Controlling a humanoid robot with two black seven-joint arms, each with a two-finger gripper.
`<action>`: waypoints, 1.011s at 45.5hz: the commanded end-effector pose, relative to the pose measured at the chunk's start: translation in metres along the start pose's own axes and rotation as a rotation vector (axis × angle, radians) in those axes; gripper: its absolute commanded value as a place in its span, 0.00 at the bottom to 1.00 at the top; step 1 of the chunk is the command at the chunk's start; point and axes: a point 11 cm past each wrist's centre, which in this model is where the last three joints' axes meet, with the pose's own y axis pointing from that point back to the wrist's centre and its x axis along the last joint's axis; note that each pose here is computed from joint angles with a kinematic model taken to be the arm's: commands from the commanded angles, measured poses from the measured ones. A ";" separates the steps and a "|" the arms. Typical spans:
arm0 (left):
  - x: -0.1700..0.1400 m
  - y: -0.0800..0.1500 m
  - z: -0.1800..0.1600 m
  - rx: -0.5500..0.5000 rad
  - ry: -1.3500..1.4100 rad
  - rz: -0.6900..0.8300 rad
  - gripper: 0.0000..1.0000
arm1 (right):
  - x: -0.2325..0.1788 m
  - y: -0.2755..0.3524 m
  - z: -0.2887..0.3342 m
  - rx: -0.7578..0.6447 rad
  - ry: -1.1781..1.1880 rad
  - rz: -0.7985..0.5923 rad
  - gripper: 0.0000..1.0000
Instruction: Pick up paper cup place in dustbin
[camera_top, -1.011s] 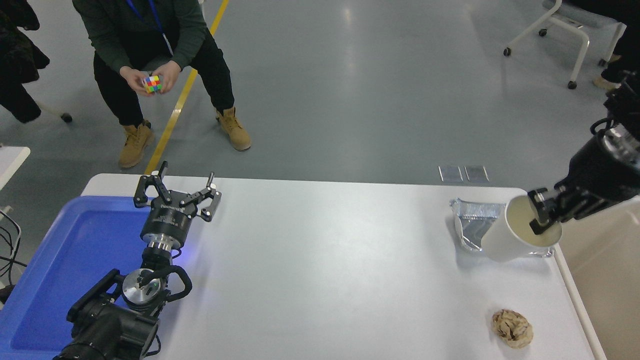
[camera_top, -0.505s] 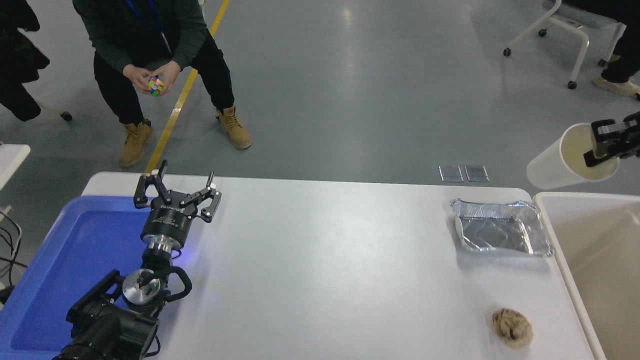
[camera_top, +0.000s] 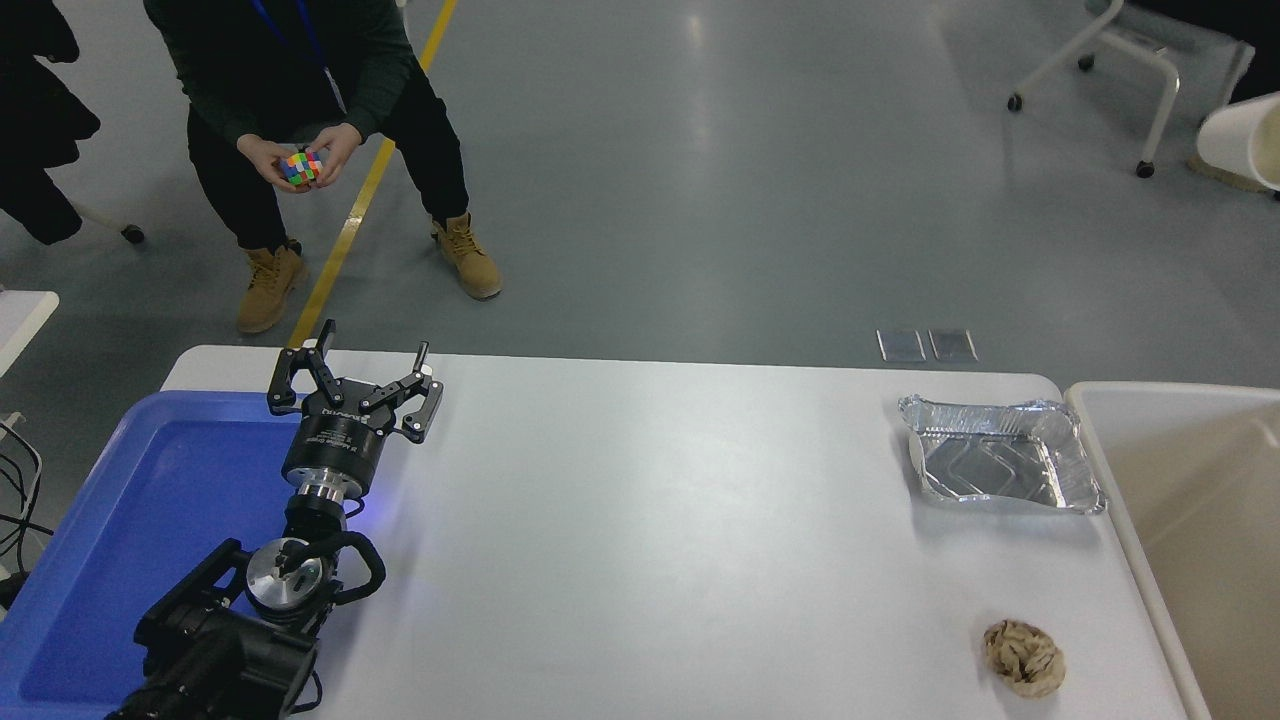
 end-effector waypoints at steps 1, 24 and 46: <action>0.000 0.000 0.000 0.000 0.000 0.001 0.99 | -0.038 -0.008 0.096 -0.180 -0.270 0.202 0.00; 0.000 0.000 0.000 0.000 0.000 -0.001 0.99 | -0.204 -0.013 0.174 -0.409 -0.584 0.246 0.00; 0.000 0.000 0.000 0.000 0.000 -0.001 0.99 | -0.312 -0.003 0.183 -0.485 -0.772 0.140 0.00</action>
